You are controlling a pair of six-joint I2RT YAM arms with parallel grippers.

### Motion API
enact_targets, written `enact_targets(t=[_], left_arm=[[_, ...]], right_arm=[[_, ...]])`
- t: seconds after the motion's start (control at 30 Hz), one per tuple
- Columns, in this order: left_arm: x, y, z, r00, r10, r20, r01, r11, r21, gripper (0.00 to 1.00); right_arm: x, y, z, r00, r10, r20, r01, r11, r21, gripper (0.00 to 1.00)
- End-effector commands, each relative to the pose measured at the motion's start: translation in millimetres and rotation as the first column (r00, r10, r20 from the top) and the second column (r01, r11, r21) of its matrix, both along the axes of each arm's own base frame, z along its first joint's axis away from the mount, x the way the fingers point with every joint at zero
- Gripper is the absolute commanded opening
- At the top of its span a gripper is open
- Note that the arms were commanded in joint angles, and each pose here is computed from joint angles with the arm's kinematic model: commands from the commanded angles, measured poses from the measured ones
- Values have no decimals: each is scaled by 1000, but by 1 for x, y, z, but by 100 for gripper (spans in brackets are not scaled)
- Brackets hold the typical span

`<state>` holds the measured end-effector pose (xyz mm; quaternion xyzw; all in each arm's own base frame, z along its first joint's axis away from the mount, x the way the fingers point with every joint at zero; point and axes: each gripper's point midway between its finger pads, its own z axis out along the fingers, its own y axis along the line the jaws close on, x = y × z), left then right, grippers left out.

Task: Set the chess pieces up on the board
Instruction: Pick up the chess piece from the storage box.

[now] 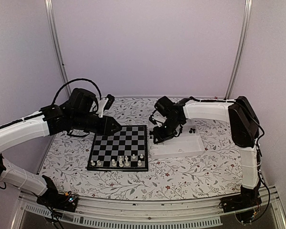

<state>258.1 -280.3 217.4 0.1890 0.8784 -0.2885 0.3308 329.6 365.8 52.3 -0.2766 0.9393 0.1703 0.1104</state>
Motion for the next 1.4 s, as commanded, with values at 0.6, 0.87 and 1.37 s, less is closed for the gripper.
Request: enact_targets(t=[0.6, 0.87, 1.37], left_arm=[[-9, 3, -9, 998, 33, -49, -35, 999, -28, 37], [-9, 4, -12, 998, 35, -53, -37, 999, -27, 37], [-9, 1, -18, 998, 25, -60, -26, 999, -21, 37]], right_arm=[[-25, 10, -45, 995, -59, -76, 50, 992, -113, 39], [-31, -31, -39, 994, -108, -36, 98, 974, -206, 39], [-24, 2, 7, 989, -139, -47, 138, 990, -21, 39]])
